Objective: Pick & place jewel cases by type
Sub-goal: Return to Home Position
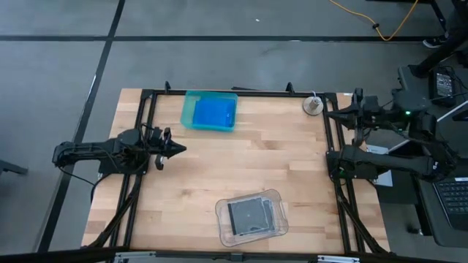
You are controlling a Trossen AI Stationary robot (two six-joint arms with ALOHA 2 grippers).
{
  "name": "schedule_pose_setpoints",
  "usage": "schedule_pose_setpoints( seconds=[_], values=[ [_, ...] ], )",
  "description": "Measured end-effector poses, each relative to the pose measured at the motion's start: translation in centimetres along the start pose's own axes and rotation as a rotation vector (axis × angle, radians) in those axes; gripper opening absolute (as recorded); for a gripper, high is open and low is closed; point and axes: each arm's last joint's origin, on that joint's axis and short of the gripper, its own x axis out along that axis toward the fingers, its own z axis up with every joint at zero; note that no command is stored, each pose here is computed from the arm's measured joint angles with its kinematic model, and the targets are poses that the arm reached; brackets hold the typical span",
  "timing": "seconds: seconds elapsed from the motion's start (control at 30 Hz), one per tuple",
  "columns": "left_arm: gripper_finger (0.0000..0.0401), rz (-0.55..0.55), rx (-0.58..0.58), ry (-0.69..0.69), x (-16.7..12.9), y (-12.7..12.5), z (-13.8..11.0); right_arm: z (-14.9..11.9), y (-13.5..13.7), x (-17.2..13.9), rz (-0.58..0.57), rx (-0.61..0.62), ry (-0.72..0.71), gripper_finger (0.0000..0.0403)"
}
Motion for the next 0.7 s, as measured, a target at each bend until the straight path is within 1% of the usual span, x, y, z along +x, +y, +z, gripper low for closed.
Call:
schedule_pose_setpoints(
  seconds=[0.1,0.2,0.3,0.37,0.47,0.57,0.63,0.7],
  values=[
    [0.0006,0.000,-0.013,0.001,0.0,0.0,0.0,-0.9,0.2,1.0,0.146,-0.050,-0.160,0.0006],
    [0.0006,0.000,-0.014,0.000,0.0,0.0,0.0,-4.2,0.1,2.5,0.228,-0.039,-0.198,0.0006],
    [0.0006,0.000,-0.014,0.001,0.0,0.0,0.0,-9.1,0.1,4.2,0.282,0.068,-0.177,0.0006],
    [0.0006,0.000,-0.014,0.001,0.0,0.0,0.0,-12.2,0.4,4.9,0.346,0.139,-0.178,0.0006],
    [0.0006,0.000,-0.014,0.001,0.0,0.0,0.0,-15.7,1.2,5.2,0.462,0.211,-0.196,0.0006],
    [0.0006,0.000,-0.014,0.001,0.0,0.0,0.0,-17.7,1.9,4.8,0.523,0.233,-0.233,0.0006],
    [0.0006,-0.003,-0.013,0.001,0.0,0.0,0.0,-18.0,2.4,5.0,0.555,0.233,-0.239,0.0006],
    [0.0006,0.000,-0.014,0.003,0.0,0.0,0.0,-18.0,2.9,5.0,0.588,0.191,-0.239,0.0006]
  ],
)
